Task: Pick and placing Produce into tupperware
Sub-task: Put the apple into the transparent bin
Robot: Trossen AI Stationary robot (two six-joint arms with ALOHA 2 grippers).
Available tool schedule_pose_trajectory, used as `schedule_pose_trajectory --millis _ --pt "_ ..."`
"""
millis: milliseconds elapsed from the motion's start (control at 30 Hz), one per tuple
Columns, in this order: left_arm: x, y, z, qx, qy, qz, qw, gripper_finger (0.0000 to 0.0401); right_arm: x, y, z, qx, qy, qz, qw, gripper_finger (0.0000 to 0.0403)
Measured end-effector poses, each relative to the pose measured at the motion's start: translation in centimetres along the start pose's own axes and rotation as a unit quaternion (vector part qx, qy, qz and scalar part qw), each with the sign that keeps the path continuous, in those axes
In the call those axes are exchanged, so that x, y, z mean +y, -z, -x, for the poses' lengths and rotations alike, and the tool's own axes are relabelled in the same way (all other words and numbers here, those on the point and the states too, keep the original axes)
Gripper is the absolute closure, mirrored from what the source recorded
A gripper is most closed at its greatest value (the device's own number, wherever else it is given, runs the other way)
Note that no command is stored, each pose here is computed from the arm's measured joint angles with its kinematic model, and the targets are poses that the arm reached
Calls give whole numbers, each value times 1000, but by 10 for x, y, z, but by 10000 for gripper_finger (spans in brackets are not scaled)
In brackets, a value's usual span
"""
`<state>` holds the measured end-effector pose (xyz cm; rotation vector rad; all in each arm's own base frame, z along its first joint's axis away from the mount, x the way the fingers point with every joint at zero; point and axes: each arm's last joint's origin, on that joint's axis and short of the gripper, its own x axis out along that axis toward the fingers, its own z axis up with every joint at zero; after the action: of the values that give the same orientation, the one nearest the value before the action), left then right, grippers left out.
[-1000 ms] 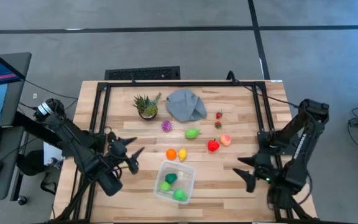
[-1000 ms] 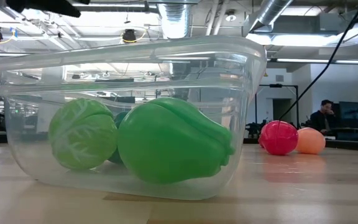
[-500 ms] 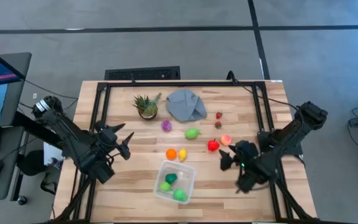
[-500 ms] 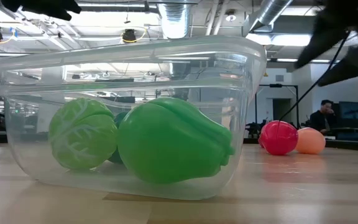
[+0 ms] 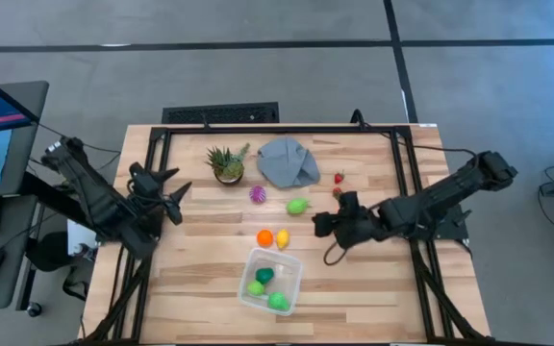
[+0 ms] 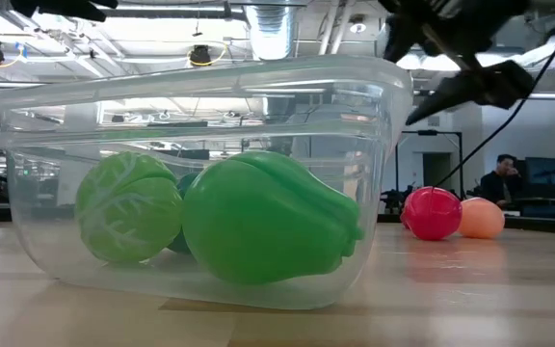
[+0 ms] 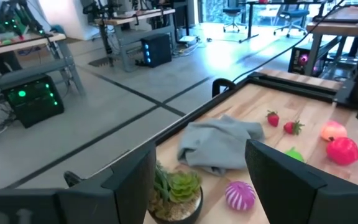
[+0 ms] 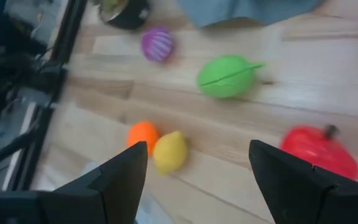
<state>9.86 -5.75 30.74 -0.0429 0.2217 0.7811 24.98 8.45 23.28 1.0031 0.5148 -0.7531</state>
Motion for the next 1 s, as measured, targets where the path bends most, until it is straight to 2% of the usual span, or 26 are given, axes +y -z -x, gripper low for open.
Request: schedule_pose_trajectory --millis 133,367,667,833,1000 --pt "7 -3 1 0 3 -3 1000 161 1 -10 -7 19 -1 -15 1000 97" --pt "8 -2 1 6 4 -27 1000 161 -13 -13 -8 26 71 -86 993 97" --pt "8 -2 1 9 5 -64 998 161 -16 -11 -7 37 86 -124 988 97" --pt "8 -2 1 15 7 -83 996 161 -22 -7 -2 56 135 -149 978 97" --pt "12 -3 1 21 10 -69 997 161 -14 -10 3 48 171 -144 974 97"
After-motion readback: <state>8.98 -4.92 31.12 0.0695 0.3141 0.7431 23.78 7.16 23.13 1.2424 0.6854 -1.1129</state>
